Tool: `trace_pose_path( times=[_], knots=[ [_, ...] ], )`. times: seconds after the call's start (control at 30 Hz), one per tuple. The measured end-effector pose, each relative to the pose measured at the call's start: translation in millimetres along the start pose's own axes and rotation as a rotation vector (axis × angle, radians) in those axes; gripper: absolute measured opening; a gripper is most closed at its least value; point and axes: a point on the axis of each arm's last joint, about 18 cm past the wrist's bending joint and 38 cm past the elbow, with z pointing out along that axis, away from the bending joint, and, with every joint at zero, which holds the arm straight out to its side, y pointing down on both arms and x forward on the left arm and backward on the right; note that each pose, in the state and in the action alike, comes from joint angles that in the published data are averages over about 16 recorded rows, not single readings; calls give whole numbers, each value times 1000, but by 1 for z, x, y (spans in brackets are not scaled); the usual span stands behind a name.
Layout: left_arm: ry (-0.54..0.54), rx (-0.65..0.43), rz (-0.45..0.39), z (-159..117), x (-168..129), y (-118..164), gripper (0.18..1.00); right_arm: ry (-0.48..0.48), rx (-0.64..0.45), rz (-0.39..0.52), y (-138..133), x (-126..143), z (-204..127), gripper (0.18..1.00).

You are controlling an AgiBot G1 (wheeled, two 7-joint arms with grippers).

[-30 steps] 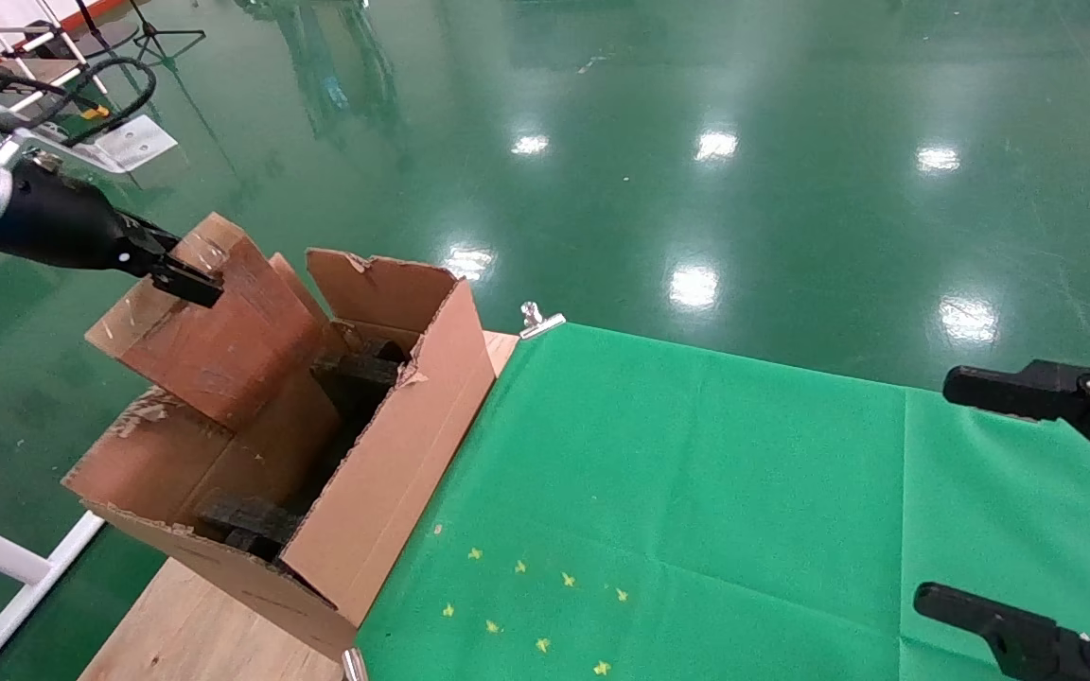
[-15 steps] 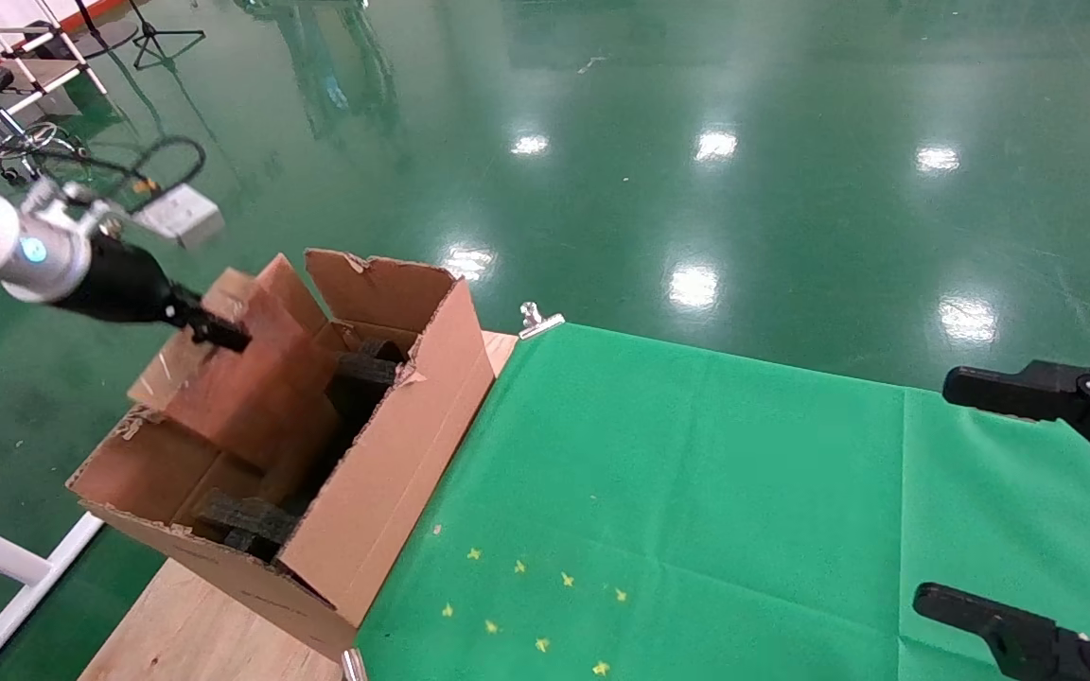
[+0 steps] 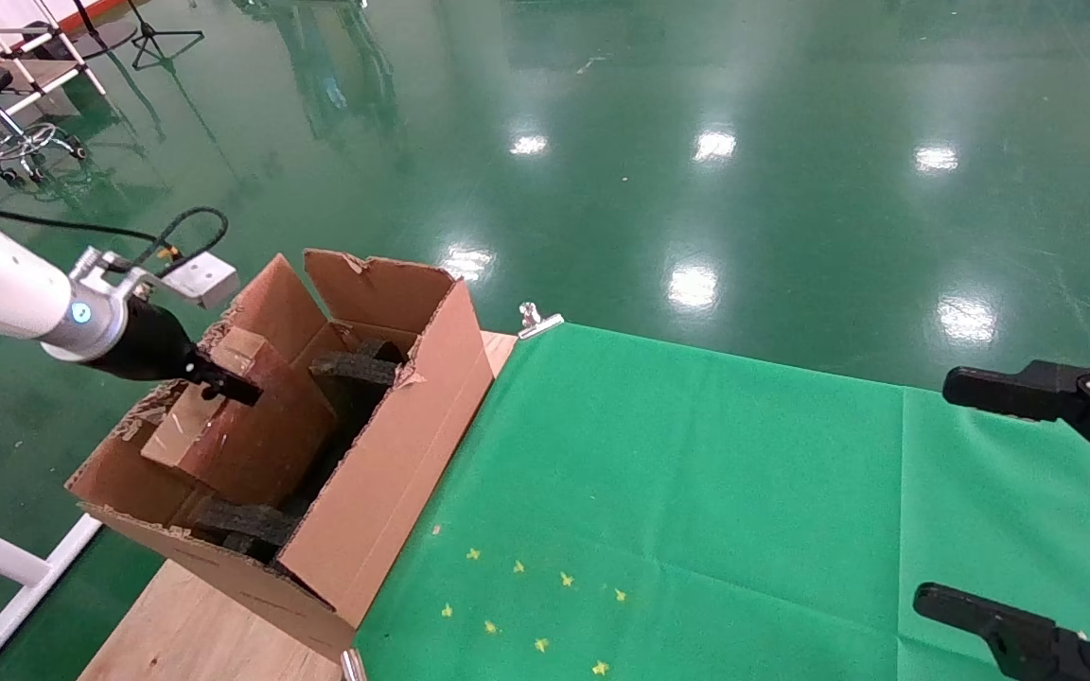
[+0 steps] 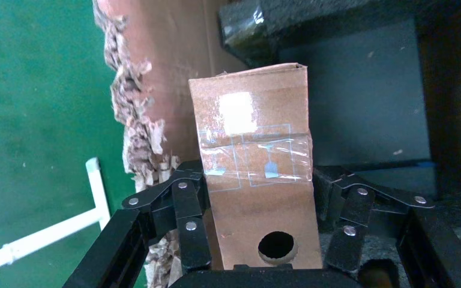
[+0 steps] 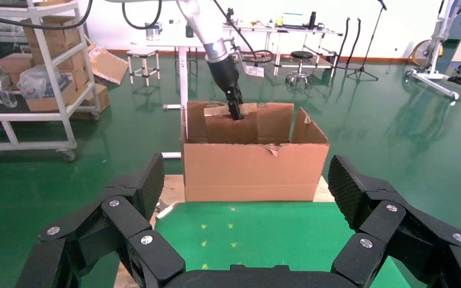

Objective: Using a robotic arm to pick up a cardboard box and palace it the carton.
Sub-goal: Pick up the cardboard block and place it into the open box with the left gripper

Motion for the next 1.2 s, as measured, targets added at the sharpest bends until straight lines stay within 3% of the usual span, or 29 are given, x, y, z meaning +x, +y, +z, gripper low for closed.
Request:
trace_pose_path(
  times=[0.4,0.83,1.2],
  knots=[
    [-5,-54,-13,26,12,21,343,0,0,0,0,0,0,1001],
    [-4,-62,-13,32,16,25,353,1,0,0,0,0,0,1001],
    [1,-71,-12,31,16,27,469,1,0,0,0,0,0,1001]
  ],
)
